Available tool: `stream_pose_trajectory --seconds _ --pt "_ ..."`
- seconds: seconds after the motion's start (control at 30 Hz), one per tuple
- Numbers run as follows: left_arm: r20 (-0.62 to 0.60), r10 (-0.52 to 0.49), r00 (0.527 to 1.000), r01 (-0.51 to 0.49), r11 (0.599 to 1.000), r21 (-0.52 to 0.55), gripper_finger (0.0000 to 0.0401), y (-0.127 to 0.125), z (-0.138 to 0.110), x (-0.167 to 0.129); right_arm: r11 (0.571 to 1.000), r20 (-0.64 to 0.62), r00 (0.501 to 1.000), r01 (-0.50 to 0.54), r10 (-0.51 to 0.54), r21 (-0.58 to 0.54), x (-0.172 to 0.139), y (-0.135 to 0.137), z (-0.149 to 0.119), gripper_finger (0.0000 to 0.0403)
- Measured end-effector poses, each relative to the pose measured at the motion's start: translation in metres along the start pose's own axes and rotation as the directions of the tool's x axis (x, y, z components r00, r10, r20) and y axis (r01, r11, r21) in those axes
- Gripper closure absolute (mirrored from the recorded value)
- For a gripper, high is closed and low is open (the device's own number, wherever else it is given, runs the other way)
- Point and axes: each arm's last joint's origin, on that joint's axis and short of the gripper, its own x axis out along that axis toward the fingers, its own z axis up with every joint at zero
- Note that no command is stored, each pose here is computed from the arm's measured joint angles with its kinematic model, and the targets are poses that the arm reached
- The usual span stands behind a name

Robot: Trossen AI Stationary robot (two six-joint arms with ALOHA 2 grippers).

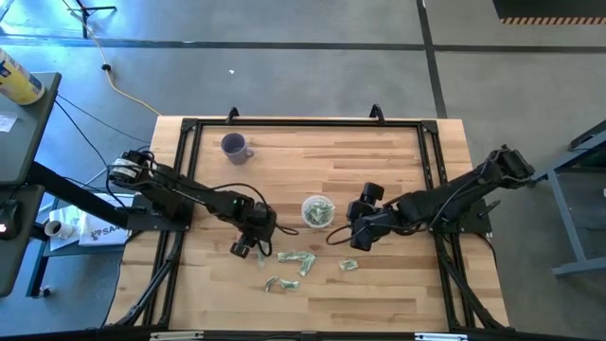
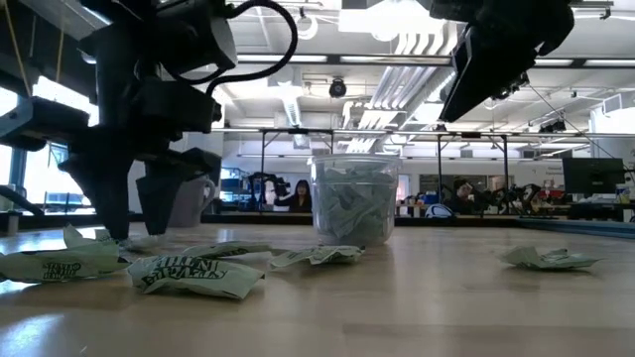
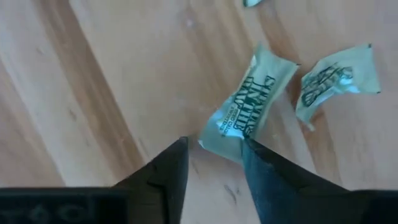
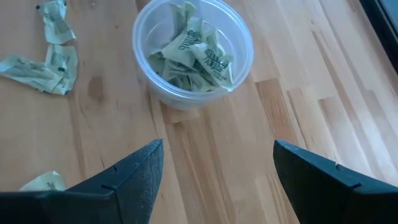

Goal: Pick and place Stevia / Truvia into bins
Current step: Put the stevia packet into the transparent container

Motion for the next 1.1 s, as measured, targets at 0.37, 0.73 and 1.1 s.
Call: stream_pose_trajectory --seconds 0.37,0.73,1.1 --pt "0.094 0.067 0.993 -0.067 0.998 -0.003 0.0379 0.003 0.006 0.003 1.000 -0.044 0.999 0.002 -0.002 0.007 0.004 -0.007 0.000 0.0110" --pt "0.004 0.191 0.982 -0.191 0.980 -0.064 0.0380 0.012 0.032 -0.030 1.000 -0.084 0.996 0.016 -0.017 -0.011 0.003 -0.009 -0.004 0.0110" --pt "0.003 0.081 0.997 -0.043 0.556 -0.830 0.0274 0.039 0.041 -0.058 0.998 -0.145 0.988 0.061 -0.056 0.029 0.002 -0.012 -0.011 0.0110"
